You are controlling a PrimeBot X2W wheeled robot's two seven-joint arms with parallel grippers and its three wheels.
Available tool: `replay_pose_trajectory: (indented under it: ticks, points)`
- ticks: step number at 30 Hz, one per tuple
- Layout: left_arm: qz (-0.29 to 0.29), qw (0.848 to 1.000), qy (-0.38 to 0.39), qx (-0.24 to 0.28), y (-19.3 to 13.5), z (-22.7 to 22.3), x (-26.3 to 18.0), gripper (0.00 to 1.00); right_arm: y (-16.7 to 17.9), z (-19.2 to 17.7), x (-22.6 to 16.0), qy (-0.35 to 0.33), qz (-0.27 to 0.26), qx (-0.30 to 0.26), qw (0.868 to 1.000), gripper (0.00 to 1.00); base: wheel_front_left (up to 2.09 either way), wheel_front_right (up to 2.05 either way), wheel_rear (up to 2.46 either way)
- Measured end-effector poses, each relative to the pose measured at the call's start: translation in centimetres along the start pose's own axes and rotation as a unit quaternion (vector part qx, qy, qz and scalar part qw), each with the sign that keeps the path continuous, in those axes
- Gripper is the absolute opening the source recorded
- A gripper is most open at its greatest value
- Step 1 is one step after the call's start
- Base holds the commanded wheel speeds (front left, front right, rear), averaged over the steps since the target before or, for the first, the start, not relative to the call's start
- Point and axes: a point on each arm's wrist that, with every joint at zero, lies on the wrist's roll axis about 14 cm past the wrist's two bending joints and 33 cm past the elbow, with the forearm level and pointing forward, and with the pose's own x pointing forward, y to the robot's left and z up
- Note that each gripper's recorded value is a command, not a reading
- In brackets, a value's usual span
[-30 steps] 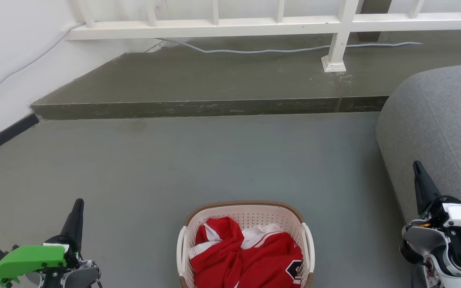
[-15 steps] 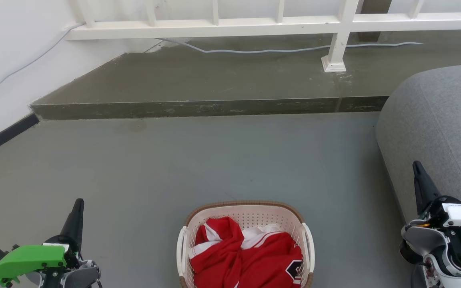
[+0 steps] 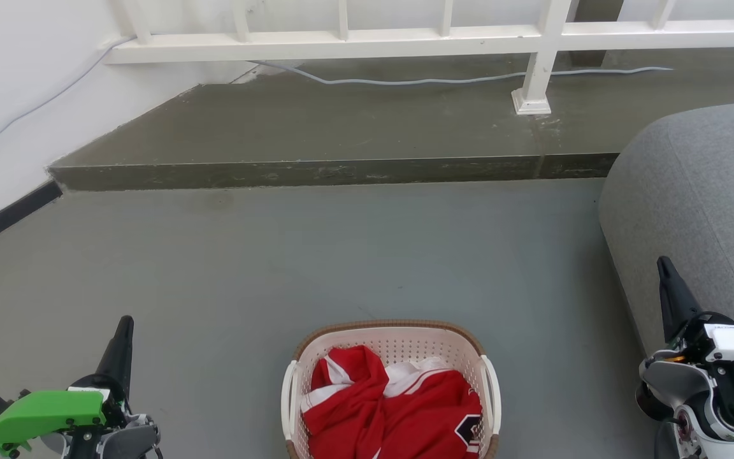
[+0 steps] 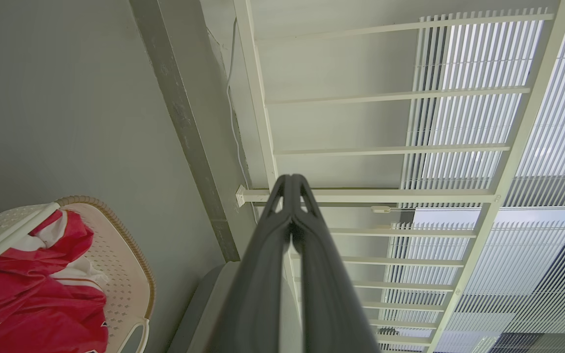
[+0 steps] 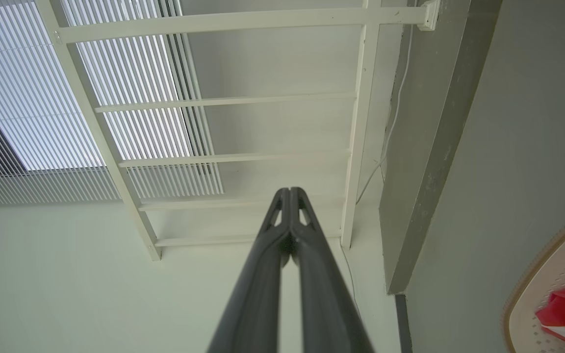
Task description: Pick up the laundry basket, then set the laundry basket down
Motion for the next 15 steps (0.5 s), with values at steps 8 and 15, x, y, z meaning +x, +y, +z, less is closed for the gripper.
replay_pose_trajectory:
  ticks: [8,15]
  points:
    - [0.000,1.000,0.000,0.000,-0.02,0.00,0.01,0.00,0.01,-0.04,0.00,0.002,0.000,0.000,1.000,0.00,0.00,0.00,0.00]
    - [-0.001,1.000,0.000,-0.001,-0.04,-0.01,0.02,0.00,0.01,-0.02,0.00,0.001,0.000,0.000,1.000,0.00,0.00,0.00,0.00]
